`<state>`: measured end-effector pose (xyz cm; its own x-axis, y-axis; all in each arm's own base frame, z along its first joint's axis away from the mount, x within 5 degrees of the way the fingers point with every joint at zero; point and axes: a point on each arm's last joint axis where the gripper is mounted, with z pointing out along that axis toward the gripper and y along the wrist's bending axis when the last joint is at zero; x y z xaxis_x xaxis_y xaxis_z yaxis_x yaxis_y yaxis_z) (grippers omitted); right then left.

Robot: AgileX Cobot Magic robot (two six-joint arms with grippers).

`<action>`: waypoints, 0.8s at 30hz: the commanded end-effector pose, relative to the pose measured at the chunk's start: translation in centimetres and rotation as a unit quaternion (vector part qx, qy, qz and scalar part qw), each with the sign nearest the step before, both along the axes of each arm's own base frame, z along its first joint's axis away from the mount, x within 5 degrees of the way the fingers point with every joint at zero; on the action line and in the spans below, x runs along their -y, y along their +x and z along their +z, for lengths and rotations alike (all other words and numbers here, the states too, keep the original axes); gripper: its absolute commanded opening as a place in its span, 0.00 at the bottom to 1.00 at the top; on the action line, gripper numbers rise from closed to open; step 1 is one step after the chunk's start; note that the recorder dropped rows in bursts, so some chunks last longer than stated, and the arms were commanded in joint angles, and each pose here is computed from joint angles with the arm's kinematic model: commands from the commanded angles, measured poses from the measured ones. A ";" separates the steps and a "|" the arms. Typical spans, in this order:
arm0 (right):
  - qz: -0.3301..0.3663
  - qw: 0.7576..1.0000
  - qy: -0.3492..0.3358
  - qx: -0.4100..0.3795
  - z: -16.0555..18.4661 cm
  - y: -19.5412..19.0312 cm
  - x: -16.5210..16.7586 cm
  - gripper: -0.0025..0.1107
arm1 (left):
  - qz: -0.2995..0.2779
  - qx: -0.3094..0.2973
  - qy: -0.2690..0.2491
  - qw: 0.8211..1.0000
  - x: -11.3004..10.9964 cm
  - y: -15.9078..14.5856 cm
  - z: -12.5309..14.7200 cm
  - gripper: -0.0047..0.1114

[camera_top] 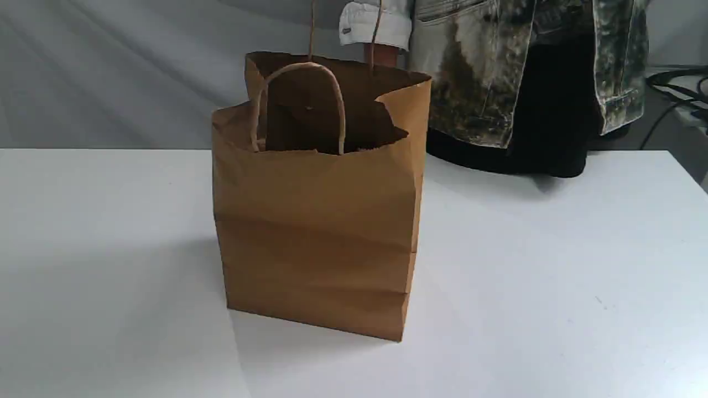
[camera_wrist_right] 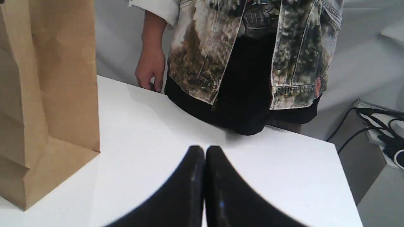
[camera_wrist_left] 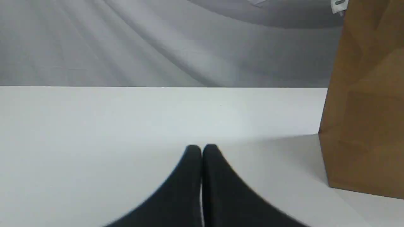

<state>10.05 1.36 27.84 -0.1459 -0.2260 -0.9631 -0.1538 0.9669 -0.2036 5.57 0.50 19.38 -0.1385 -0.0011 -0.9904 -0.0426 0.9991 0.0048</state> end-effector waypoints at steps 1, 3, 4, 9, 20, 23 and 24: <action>0.010 0.997 0.079 0.005 -0.4 -0.2 -0.3 0.02 | 0.001 0.001 -0.002 1.000 0.0 0.0 -0.1 0.04; 0.038 0.993 0.107 0.014 -1.5 -0.2 -0.9 0.02 | 0.001 0.001 -0.002 1.000 0.0 0.0 -0.1 0.04; 0.062 0.991 0.119 0.027 -2.3 -0.4 -1.3 0.02 | 0.001 0.001 -0.002 1.000 0.0 0.0 -0.1 0.04; 0.124 0.975 0.174 0.060 -6.2 -2.0 -2.0 0.02 | 0.001 0.001 -0.002 1.000 0.0 0.0 -0.1 0.04; 0.007 0.978 0.203 -0.039 -8.5 -3.2 -0.1 0.02 | 0.001 0.001 -0.002 1.000 0.0 0.0 -0.1 0.04; 0.012 0.987 0.156 -0.025 -8.4 -3.2 0.0 0.02 | 0.001 0.001 -0.002 1.000 0.0 0.0 -0.1 0.04; 0.007 0.989 0.146 -0.021 -8.4 -3.2 0.1 0.02 | 0.001 0.001 -0.002 1.000 0.0 0.0 -0.1 0.04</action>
<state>6.89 1.39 19.54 -0.1983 0.1164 -0.9732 -0.1774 0.9723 0.1524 5.57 0.50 19.36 -0.1402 -0.0012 -0.9901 -0.0431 0.9991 0.0049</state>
